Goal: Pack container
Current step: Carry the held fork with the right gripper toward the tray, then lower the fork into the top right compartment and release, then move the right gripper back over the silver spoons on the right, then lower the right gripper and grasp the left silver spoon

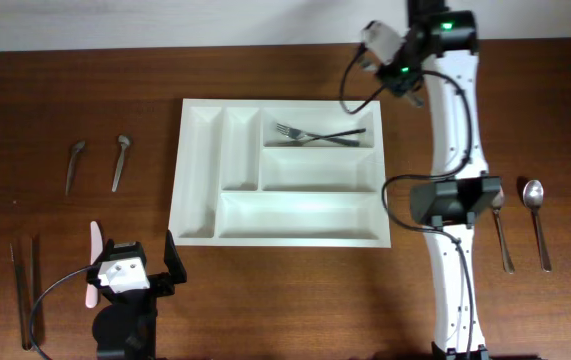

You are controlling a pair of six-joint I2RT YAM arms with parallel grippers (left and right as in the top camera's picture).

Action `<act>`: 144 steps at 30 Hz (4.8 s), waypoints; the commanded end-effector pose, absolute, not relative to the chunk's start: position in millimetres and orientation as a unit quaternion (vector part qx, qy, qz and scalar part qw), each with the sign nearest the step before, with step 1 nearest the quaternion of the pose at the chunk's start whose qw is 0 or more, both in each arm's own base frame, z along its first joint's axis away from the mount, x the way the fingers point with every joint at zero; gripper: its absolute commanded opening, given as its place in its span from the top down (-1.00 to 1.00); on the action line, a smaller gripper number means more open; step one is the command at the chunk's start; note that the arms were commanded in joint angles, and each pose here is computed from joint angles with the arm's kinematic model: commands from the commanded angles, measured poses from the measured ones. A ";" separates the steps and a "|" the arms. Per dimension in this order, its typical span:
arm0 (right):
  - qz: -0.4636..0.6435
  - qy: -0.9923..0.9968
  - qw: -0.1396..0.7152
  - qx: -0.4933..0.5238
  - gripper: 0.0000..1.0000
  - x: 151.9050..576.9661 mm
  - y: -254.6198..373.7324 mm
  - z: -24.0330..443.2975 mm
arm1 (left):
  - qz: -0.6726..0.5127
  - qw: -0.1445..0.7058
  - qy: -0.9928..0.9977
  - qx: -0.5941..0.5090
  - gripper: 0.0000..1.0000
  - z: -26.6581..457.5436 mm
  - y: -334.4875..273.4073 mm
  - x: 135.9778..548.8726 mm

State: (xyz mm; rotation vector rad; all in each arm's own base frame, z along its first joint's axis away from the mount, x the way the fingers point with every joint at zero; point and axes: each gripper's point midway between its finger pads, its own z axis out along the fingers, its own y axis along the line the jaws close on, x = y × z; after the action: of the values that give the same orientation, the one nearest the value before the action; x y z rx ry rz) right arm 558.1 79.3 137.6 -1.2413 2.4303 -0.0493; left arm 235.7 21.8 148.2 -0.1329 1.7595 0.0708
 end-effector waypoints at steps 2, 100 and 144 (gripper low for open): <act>-0.017 0.834 0.233 -0.500 0.92 545.6 121.9 171.2 | 0.031 0.637 0.769 -0.050 -0.99 148.1 19.9 235.9; 0.003 0.998 -0.057 0.021 -0.97 293.8 -109.9 179.8 | 0.031 0.637 0.769 -0.050 -0.98 148.1 20.0 235.9; -0.009 0.998 -0.062 0.020 -0.97 274.7 -175.0 24.2 | 0.031 0.637 0.769 -0.050 -0.98 148.1 20.0 235.9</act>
State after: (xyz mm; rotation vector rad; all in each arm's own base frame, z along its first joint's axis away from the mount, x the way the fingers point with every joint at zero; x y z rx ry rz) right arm 288.9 -165.8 32.0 0.0286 3.2353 -0.0246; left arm 235.7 21.9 148.3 -0.1332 1.7587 0.0711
